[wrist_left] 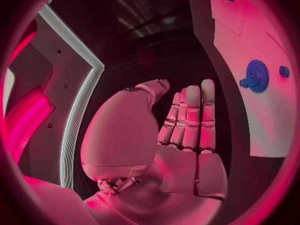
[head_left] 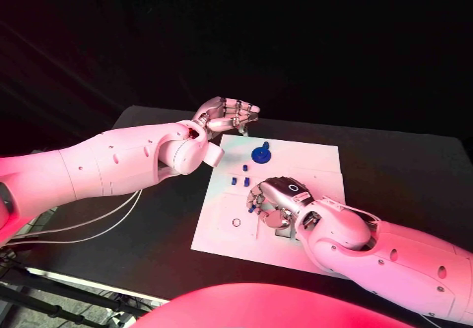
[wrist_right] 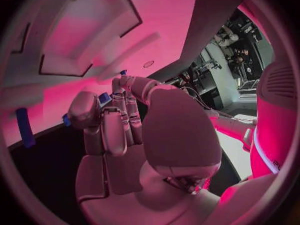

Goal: Assemble the parts on the task board

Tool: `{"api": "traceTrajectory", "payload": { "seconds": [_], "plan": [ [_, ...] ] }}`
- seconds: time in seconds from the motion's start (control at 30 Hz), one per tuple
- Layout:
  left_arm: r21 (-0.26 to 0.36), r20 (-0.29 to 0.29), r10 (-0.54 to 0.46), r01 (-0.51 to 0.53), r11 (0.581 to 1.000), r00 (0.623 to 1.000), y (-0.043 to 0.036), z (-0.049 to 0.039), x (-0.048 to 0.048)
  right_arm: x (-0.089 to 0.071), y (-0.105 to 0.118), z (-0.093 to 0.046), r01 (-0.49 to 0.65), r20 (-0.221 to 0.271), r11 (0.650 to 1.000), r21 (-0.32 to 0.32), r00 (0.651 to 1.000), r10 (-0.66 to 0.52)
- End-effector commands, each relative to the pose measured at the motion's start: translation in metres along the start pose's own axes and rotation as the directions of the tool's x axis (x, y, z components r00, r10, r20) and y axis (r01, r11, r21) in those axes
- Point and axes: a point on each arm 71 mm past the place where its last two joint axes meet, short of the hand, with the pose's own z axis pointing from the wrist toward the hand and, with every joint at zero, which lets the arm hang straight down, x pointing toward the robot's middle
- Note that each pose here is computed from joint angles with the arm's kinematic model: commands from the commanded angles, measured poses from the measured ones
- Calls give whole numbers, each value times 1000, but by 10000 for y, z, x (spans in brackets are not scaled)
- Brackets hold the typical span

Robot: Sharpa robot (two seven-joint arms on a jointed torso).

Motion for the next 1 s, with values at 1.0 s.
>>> {"api": "traceTrajectory", "payload": {
  "seconds": [1.0],
  "plan": [
    [1,-23,-1,1,1000,1000,-13,11,27,107,17,21,-30,-45,999,-29,999,28]
  ]
}}
